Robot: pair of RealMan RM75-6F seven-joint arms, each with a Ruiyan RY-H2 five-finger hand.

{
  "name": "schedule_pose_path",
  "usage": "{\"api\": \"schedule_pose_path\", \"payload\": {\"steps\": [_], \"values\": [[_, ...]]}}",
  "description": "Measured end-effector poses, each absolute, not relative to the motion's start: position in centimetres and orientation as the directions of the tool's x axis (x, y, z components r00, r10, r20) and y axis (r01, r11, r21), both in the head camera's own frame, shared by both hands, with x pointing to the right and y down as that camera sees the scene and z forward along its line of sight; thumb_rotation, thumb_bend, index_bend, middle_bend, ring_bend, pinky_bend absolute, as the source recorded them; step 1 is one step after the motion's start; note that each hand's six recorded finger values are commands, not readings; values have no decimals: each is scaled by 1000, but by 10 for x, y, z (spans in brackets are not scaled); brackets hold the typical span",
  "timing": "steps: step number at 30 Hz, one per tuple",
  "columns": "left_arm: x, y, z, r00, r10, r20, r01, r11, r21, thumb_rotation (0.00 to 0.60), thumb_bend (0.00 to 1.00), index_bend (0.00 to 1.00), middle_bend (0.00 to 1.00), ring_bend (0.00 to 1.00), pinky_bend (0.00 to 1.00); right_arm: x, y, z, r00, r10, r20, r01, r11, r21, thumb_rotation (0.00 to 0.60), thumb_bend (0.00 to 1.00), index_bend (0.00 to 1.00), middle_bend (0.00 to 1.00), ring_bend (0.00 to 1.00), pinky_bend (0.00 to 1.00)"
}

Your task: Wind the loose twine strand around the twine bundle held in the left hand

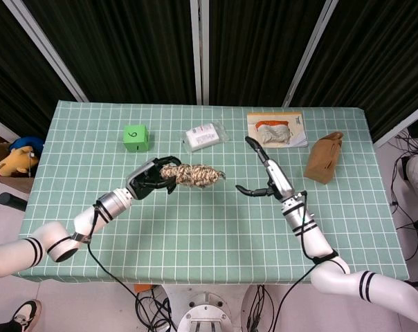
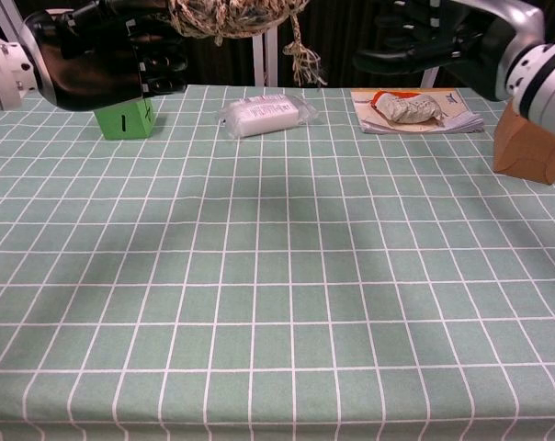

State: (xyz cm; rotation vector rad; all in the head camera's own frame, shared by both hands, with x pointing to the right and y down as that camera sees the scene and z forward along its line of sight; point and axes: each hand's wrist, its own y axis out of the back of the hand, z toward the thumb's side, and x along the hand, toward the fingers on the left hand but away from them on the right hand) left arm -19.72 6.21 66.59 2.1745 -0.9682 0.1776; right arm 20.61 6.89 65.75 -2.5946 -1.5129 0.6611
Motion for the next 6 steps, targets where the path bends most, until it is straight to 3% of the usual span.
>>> {"api": "schedule_pose_path", "payload": {"steps": [6], "values": [[-209,51,665,673,-620,403,-714,-404,571,600,424,805,821,715,693,245,75,646,375,882,-285,833,-455,-314,600,154,0,0,0,0]]}}
